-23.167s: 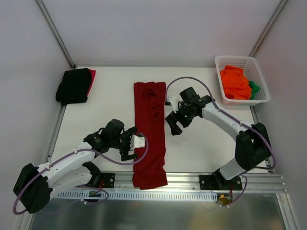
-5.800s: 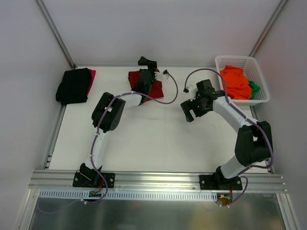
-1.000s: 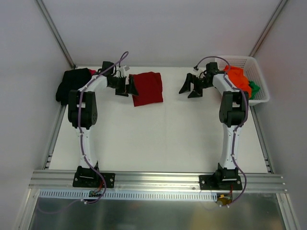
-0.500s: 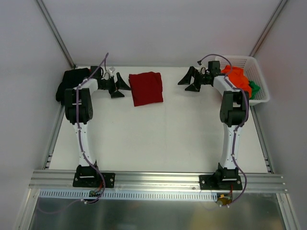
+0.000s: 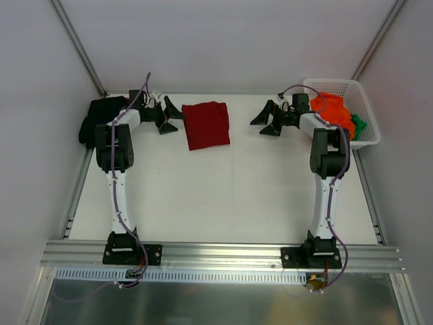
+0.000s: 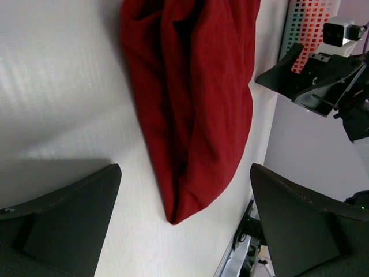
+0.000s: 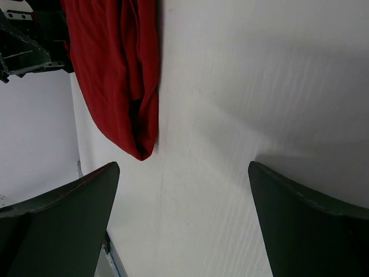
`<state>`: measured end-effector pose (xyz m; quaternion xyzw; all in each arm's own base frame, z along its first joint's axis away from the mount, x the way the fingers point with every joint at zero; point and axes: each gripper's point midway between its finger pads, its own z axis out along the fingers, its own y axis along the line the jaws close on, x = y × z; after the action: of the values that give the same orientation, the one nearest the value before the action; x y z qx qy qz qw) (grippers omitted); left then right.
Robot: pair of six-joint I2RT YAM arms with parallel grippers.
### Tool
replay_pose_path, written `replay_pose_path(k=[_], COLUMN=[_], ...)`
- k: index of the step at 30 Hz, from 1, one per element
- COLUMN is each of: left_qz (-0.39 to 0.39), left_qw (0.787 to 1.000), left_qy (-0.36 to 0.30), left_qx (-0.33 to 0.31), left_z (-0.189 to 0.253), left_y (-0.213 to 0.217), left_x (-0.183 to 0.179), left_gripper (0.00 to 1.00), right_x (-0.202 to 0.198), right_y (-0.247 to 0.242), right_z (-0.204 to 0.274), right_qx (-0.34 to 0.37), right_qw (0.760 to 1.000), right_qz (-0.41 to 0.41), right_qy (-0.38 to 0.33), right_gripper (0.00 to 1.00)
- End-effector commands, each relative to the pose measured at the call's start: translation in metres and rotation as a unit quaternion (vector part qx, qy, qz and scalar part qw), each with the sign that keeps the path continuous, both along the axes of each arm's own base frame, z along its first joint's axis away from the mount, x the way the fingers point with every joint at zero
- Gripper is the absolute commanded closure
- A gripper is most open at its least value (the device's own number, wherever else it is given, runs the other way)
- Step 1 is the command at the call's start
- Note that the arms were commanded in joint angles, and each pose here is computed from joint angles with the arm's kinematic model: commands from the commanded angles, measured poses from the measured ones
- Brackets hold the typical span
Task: Fold and stack the t-shirts
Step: Fold the tshirt
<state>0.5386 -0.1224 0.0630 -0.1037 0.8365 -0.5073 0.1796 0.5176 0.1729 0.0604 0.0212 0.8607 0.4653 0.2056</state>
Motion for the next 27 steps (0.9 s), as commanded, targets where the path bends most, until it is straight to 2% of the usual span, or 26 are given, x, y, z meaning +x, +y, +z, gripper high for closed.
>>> replay_pose_path(k=[1, 7, 17, 19, 21, 23, 24, 27], left_qz=[-0.01, -0.035, -0.056, -0.061, -0.064, -0.065, -0.068, -0.073], left_qw=[0.999, 0.997, 0.995, 0.994, 0.994, 0.994, 0.994, 0.994], left_qy=[0.02, 0.054, 0.063, 0.061, 0.062, 0.064, 0.066, 0.062], left_qx=[0.043, 0.052, 0.062, 0.06, 0.06, 0.056, 0.055, 0.055], left_z=[-0.019, -0.036, -0.04, -0.039, -0.039, -0.039, -0.04, -0.038], left_y=[-0.023, -0.052, -0.066, -0.067, -0.066, -0.066, -0.067, -0.068], left_x=[-0.006, -0.022, -0.03, -0.032, -0.033, -0.034, -0.035, -0.036], left_gripper=[0.01, 0.01, 0.02, 0.13, 0.4, 0.73, 1.0, 1.0], right_x=[0.007, 0.003, -0.001, 0.0, -0.001, 0.0, 0.0, -0.001], right_y=[0.004, 0.015, 0.029, 0.03, 0.031, 0.031, 0.031, 0.035], right_z=[0.051, 0.055, 0.055, 0.051, 0.051, 0.051, 0.05, 0.05], right_qx=[0.005, 0.005, 0.015, 0.015, 0.015, 0.015, 0.015, 0.015], right_qw=[0.998, 0.998, 0.998, 0.998, 0.998, 0.998, 0.998, 0.998], right_qz=[0.003, 0.013, 0.025, 0.026, 0.027, 0.027, 0.027, 0.032], right_qy=[-0.062, -0.064, -0.057, -0.053, -0.052, -0.053, -0.052, -0.053], right_gripper=[0.01, 0.01, 0.01, 0.01, 0.01, 0.01, 0.01, 0.01])
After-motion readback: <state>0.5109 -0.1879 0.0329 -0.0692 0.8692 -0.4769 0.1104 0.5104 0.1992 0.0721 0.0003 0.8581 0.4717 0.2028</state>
